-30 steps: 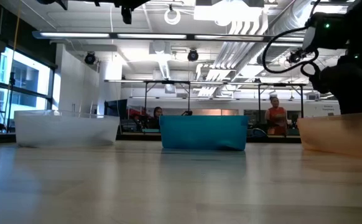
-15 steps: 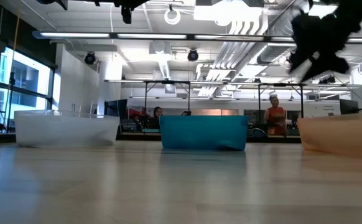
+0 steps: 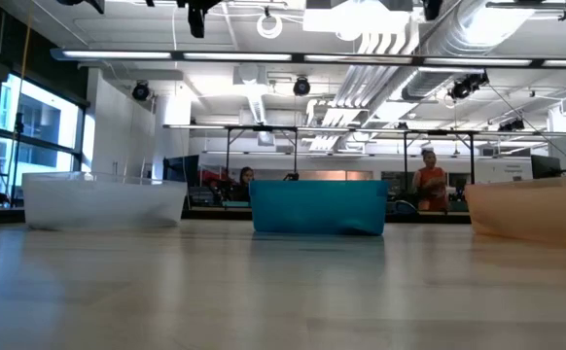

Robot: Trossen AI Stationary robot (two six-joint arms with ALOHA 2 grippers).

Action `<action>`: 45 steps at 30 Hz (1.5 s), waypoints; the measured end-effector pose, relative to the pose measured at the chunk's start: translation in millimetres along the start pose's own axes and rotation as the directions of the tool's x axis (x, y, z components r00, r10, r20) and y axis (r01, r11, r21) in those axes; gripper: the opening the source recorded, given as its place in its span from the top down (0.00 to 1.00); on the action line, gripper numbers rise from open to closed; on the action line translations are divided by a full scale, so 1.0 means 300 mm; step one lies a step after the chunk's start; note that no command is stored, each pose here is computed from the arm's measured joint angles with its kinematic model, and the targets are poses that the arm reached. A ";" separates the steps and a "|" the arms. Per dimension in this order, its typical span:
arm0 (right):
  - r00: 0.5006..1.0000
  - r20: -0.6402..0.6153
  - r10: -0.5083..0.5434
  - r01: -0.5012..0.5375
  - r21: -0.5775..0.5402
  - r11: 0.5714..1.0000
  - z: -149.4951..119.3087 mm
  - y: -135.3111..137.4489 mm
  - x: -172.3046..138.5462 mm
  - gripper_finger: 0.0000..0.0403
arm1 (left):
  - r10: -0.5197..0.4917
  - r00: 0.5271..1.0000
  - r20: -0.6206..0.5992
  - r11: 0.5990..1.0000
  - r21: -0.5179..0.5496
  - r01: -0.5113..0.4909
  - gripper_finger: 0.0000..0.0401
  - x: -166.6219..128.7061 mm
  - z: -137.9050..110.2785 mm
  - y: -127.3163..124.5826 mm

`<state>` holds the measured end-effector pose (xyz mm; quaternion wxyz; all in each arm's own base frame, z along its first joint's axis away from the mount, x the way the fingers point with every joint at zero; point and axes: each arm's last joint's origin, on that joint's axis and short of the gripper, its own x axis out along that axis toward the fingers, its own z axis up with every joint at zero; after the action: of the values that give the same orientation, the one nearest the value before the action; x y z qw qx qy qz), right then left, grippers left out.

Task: Sort silverware by color (type)
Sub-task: Return to Home Position

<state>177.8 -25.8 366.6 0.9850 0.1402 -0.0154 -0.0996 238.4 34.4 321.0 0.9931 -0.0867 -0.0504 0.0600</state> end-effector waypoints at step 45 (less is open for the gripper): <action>0.967 -0.096 0.236 -0.246 -0.114 0.962 -0.008 0.005 0.211 1.00 | -0.137 0.990 0.039 0.987 0.096 0.132 1.00 -0.066 0.059 -0.027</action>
<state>240.1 -36.6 365.0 0.9964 0.0792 0.0141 0.0261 217.6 26.9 337.8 0.9965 -0.0354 -0.0756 -0.0029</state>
